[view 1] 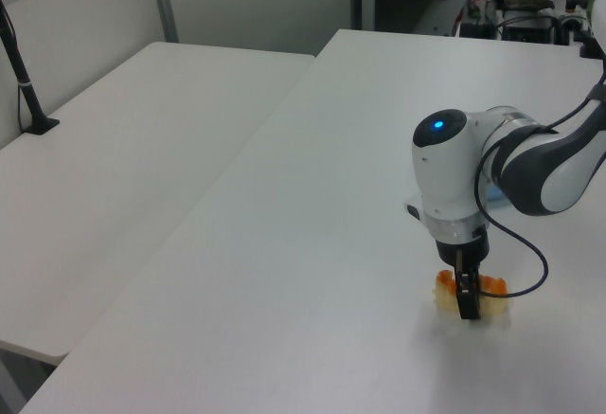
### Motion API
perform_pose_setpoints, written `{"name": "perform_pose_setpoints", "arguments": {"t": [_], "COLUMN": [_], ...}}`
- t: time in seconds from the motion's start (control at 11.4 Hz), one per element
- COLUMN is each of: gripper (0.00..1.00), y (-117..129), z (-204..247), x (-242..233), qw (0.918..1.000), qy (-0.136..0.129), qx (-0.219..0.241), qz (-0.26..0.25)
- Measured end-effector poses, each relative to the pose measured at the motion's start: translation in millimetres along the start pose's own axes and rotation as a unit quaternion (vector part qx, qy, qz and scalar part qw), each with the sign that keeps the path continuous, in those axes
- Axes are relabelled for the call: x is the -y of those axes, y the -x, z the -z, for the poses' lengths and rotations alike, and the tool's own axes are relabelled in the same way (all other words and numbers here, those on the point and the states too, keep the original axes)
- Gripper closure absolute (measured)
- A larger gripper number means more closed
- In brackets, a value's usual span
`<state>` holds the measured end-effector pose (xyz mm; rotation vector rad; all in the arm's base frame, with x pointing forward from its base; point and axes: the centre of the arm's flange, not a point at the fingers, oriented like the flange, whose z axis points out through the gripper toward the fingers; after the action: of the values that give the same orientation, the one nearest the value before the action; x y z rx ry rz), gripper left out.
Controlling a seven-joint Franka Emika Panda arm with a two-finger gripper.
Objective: Put the bread onto the plate
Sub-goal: 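Lift the bread roll and carry it over the blue plate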
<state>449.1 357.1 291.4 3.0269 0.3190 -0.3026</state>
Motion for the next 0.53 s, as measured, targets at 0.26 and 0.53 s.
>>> {"name": "perform_pose_setpoints", "arguments": {"t": [0.26, 0.53], "gripper": [0.59, 0.58], "y": [4, -2], "z": [35, 103], "x": [-19, -112], "qw": [0.9998, 0.9995], "qy": [0.017, 0.026], "qx": [0.002, 0.019], "qz": [-0.005, 0.001]}}
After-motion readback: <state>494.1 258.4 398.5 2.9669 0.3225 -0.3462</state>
